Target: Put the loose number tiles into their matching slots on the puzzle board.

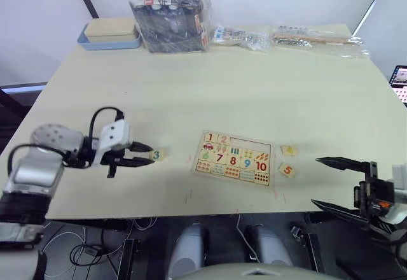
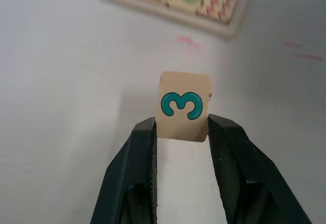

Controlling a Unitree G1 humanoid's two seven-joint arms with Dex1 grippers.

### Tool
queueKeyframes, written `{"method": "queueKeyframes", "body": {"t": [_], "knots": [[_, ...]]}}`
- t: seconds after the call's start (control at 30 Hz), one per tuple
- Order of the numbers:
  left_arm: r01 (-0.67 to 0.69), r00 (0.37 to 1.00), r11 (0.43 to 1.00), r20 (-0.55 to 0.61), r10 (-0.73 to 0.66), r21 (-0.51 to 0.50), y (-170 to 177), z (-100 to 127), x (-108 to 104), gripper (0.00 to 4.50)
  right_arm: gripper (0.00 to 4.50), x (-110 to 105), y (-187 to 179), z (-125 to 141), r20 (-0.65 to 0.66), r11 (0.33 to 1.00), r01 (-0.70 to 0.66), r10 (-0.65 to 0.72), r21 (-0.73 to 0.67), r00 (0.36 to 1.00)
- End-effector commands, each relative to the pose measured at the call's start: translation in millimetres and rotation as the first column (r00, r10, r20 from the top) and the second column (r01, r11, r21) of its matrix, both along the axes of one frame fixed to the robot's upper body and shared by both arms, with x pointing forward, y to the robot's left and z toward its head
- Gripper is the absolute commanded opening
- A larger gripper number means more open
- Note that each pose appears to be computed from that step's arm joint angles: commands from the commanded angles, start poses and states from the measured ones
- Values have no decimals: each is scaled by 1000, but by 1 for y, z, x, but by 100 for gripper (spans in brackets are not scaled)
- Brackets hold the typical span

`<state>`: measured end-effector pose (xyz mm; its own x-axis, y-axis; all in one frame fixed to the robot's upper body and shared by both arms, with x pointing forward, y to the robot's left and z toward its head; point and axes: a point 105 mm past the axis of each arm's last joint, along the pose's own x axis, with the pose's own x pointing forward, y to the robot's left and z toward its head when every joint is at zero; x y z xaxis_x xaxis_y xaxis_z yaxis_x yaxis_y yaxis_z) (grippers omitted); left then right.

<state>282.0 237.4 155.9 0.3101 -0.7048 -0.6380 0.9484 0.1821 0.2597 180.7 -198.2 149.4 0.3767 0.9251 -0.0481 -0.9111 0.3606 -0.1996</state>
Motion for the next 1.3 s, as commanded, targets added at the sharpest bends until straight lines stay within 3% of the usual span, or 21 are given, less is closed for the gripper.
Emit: {"method": "queueKeyframes", "body": {"t": [0.03,0.07,0.23,0.43,0.57,0.83,0.97,1.3], "knots": [[49,999,994,14,-51,103,-21,34,3,99,450,-1,6,10,65,1000,-1,1,-2,998],[54,998,987,30,-60,154,-24,39,6,99,450,0,6,11,68,1000,1,-1,0,998],[123,992,977,-35,-119,176,-57,64,10,99,450,1,7,12,86,1000,24,-25,10,996],[200,980,919,-65,-189,341,-85,67,27,99,450,4,4,19,125,997,71,-75,36,989],[231,972,909,-51,-227,348,-112,69,45,99,450,2,6,20,135,994,96,-102,52,986],[287,954,830,-60,-295,478,-160,53,63,99,450,-3,7,18,133,989,131,-138,60,981],[266,964,828,-113,-242,493,-181,41,67,99,450,-3,8,16,136,987,144,-152,67,979],[210,978,832,-113,-177,514,-216,7,75,99,450,-1,11,10,147,982,169,-181,89,972]]}}
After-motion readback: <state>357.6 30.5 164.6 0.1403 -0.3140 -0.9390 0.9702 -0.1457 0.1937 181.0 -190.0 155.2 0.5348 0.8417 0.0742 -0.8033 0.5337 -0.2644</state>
